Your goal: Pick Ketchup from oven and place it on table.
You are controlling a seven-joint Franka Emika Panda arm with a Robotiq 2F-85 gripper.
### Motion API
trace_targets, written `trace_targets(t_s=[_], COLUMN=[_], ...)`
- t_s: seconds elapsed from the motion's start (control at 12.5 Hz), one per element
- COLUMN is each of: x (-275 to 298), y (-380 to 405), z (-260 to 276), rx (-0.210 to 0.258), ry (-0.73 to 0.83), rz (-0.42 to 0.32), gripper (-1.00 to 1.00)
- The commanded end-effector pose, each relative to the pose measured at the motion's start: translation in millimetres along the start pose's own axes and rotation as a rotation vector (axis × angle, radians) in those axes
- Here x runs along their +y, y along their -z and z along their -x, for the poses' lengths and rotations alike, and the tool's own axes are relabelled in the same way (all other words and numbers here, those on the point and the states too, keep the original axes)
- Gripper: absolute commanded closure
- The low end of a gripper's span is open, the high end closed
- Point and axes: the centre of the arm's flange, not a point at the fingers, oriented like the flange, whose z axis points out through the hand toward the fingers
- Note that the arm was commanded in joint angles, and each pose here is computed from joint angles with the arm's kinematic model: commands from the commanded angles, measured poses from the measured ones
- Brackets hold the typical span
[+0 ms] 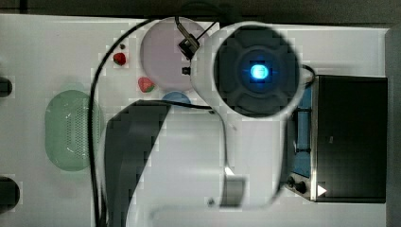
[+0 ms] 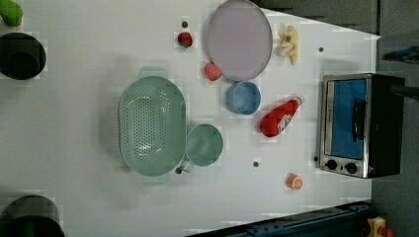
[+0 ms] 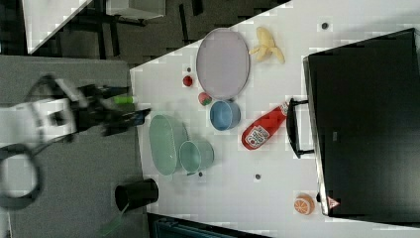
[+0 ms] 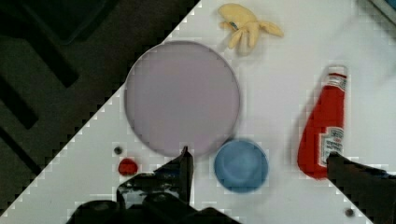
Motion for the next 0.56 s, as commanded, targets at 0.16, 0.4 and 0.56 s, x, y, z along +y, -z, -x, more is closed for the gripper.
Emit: trace_targets(t_s=[0.16, 0.4, 0.56], x=[0.7, 5.7, 8.3], y=[14.1, 43.1, 48.9], z=[-1.0, -1.7, 3.3], rx=[-0.083, -0.073, -0.090], ry=[-0.022, -0.018, -0.011], rz=[0.101, 0.149, 0.194], gripper=[-1.00, -1.00, -1.00])
